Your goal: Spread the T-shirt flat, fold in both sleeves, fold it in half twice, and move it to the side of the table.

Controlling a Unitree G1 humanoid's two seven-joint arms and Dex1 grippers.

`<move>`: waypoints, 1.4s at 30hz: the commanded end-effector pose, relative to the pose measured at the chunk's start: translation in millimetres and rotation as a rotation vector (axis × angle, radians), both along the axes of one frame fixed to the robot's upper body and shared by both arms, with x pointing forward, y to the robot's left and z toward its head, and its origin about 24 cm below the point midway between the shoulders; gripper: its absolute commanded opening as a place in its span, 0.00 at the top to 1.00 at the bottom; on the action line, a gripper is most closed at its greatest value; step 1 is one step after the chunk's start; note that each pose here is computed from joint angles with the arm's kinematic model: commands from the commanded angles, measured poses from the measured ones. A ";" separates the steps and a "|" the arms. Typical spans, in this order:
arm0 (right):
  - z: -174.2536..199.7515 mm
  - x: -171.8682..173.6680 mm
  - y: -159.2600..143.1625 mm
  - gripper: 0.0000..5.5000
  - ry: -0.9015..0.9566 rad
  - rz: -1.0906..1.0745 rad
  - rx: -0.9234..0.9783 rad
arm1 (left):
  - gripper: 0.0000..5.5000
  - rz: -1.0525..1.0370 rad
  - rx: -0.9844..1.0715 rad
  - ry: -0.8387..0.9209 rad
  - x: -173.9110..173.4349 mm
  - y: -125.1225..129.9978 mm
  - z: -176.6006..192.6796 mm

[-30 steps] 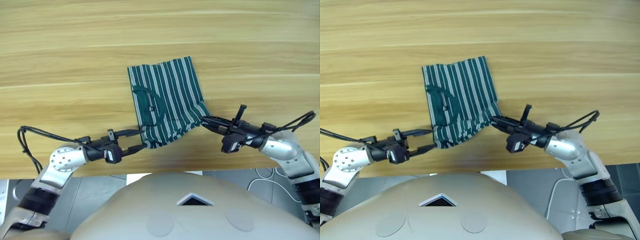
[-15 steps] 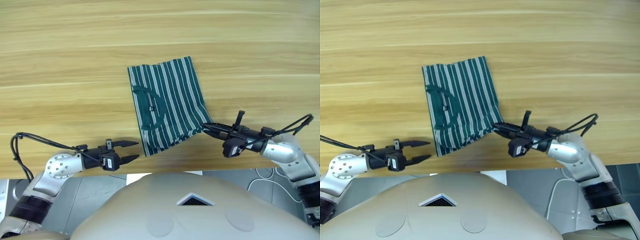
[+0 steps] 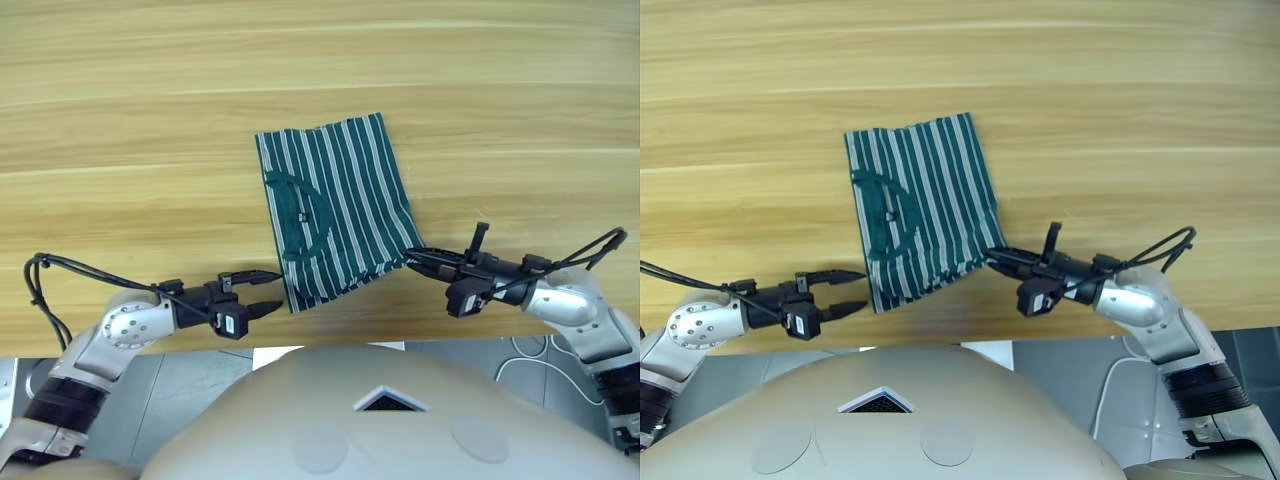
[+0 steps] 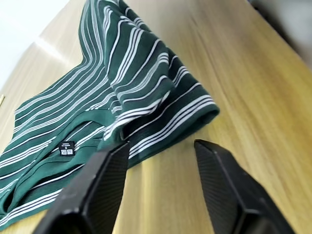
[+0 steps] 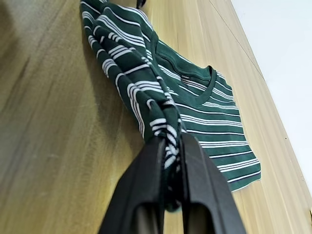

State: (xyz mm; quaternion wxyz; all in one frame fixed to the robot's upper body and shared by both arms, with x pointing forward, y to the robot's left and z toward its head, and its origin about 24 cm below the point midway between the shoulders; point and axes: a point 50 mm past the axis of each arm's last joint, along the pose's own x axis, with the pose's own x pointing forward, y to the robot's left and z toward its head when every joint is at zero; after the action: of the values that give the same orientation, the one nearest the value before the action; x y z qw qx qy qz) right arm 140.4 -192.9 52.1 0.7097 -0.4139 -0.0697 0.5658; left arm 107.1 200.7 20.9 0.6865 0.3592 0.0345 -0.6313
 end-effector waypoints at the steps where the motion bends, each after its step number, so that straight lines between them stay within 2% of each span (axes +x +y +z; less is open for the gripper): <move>1: 4.5 4.6 -2.7 0.96 -0.016 0.013 -0.011 | 0.44 -0.011 0.080 0.066 -7.4 4.2 -11.6; 8: 3.4 4.1 -2.6 0.96 -0.012 0.019 -0.009 | 0.28 -0.048 0.083 0.076 -12.8 1.3 -9.1; 22: 0.0 6.1 0.7 0.96 -0.013 0.015 0.007 | 0.28 -0.164 0.184 -0.004 8.7 -7.7 -25.5; 32: -1.8 7.5 3.7 0.96 -0.017 0.020 0.018 | 0.28 -0.205 0.160 -0.023 11.2 -14.6 -29.4; 42: -0.9 8.7 4.6 0.96 -0.020 0.020 0.021 | 0.58 -0.221 0.139 0.002 7.7 -14.6 -34.1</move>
State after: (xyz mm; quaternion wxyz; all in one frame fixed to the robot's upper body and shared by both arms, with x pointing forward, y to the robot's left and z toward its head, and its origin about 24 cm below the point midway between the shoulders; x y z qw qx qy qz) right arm 145.9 -189.5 49.6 0.7072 -0.4100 -0.0813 0.5703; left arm 128.9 171.4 12.4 0.6283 0.3877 -0.0541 -0.6723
